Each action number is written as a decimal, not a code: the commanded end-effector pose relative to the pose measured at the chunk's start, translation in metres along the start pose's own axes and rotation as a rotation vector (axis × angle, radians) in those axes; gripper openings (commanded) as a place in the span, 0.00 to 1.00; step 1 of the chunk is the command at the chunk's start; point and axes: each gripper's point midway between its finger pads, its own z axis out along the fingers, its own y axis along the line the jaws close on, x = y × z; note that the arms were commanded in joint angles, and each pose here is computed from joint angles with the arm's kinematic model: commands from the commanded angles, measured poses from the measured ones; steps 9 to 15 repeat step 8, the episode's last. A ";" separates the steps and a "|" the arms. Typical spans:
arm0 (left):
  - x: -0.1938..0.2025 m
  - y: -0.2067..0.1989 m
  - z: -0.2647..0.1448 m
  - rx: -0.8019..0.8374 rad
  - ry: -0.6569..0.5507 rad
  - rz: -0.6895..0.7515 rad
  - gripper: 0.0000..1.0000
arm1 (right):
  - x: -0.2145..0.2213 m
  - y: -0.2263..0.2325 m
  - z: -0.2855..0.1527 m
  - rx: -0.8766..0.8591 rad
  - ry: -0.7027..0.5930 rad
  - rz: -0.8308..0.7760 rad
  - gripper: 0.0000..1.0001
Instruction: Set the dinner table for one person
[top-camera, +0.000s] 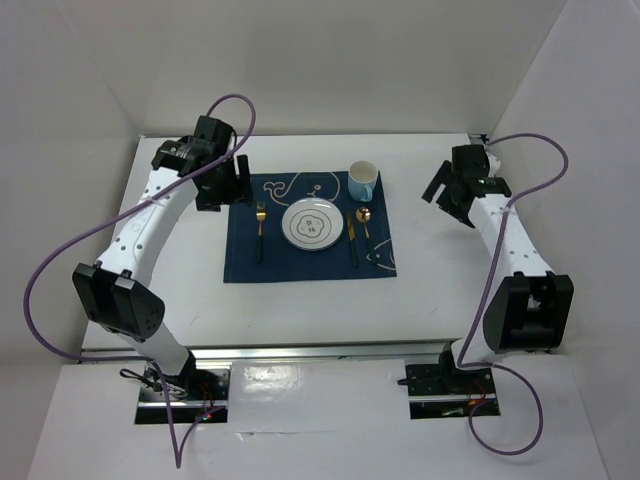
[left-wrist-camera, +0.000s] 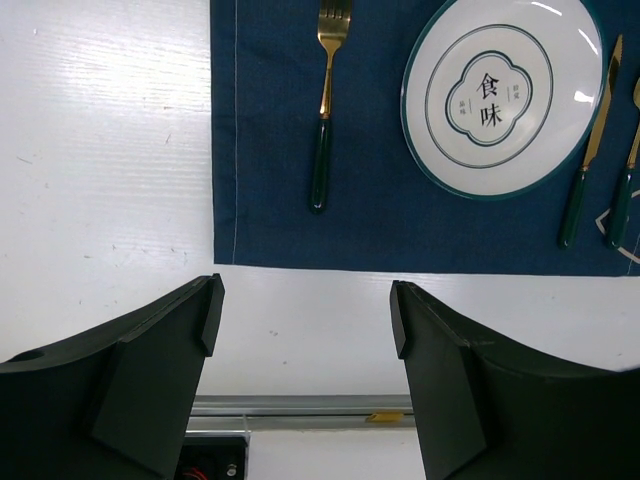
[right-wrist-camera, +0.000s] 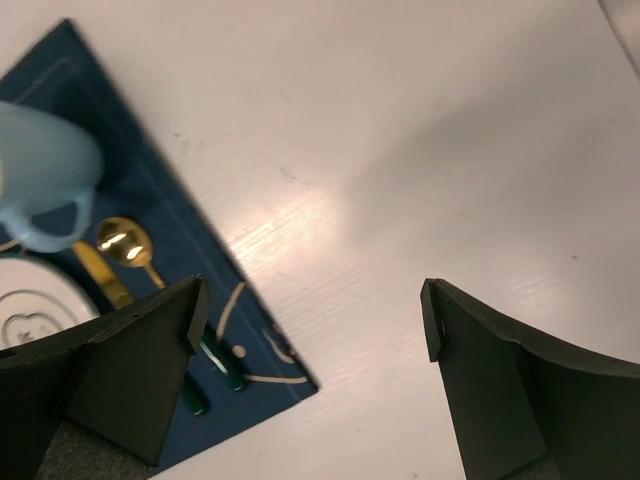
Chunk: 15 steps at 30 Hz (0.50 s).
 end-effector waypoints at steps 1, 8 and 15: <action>-0.015 -0.004 -0.021 0.043 -0.078 0.010 0.85 | 0.018 -0.025 -0.002 0.078 0.051 0.035 1.00; -0.019 -0.001 -0.023 0.030 -0.094 0.018 0.87 | 0.030 -0.032 0.006 0.008 0.084 0.057 1.00; -0.019 -0.001 -0.023 0.030 -0.094 0.018 0.87 | 0.030 -0.032 0.006 0.008 0.084 0.057 1.00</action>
